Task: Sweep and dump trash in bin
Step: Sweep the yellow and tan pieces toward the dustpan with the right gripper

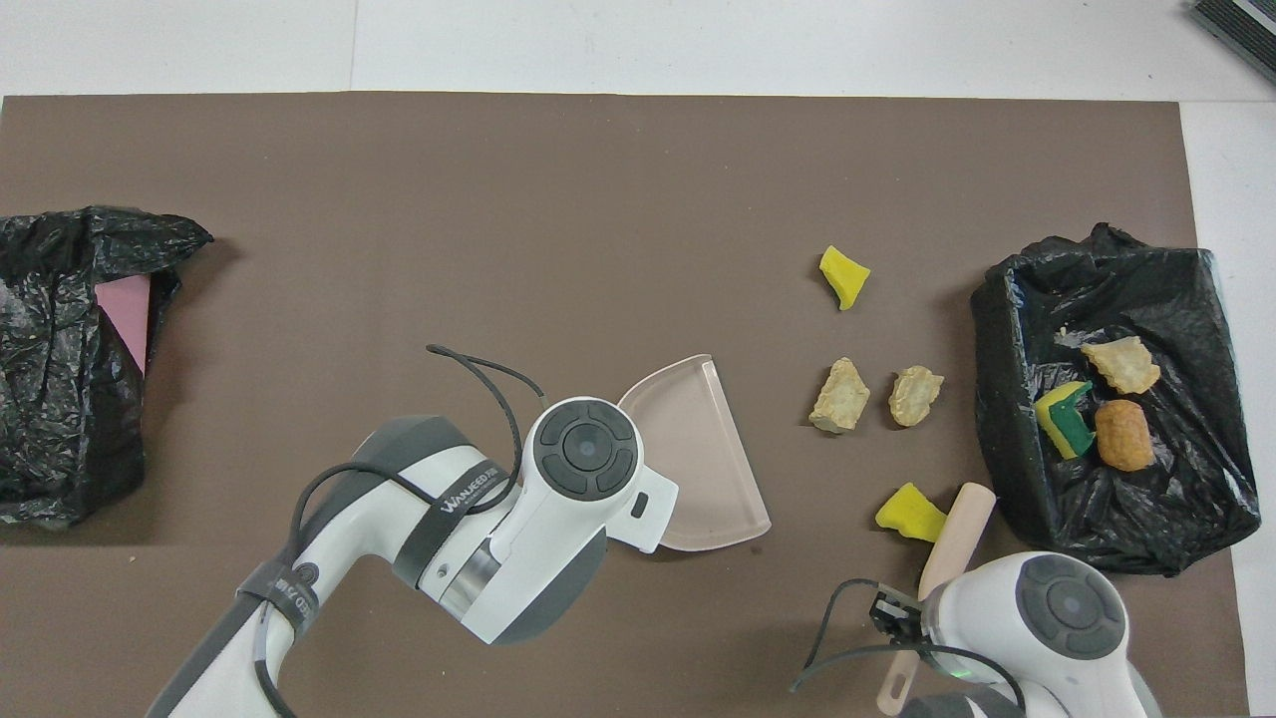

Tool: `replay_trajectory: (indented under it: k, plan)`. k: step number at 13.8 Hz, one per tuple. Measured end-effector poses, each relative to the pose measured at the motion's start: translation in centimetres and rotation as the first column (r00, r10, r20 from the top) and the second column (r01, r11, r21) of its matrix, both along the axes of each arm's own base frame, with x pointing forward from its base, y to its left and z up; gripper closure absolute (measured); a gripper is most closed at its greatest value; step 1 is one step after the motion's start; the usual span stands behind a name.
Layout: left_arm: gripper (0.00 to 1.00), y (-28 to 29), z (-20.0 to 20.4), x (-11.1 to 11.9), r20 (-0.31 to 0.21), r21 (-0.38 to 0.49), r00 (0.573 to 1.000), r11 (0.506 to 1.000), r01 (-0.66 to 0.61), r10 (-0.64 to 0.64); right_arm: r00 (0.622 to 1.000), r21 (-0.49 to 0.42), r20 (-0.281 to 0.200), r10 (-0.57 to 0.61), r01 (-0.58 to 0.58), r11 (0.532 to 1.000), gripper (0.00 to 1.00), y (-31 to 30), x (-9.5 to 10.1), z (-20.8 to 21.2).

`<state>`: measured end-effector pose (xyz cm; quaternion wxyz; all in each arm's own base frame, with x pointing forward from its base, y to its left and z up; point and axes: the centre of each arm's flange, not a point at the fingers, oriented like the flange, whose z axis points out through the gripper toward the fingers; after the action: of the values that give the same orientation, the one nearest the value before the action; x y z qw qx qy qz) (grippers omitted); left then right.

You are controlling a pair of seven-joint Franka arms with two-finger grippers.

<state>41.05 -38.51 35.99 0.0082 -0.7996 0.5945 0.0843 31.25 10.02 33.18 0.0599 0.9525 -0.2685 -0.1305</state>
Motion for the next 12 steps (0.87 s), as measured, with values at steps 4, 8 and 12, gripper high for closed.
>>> replay_trajectory:
  k: [4, 8, 12]
  plan:
    - [0.69, 0.0, 0.0, 0.0, 0.002, 0.002, 1.000, 1.000, -0.015, 0.015, 0.997, 0.059, 0.068, 0.041, -0.045, 0.997, 0.74, 2.4, 6.3, 1.7]
    - [0.69, 0.0, 0.0, 0.0, 0.002, 0.002, 1.000, 1.000, -0.018, 0.018, 0.994, 0.106, 0.081, 0.076, -0.085, 0.991, 0.74, 4.6, 12.8, 1.1]
    - [0.69, 0.0, 0.0, 0.0, 0.003, 0.002, 1.000, 1.000, -0.023, 0.023, 0.967, 0.148, 0.077, 0.243, -0.252, 0.956, 0.74, 5.3, 15.2, -0.1]
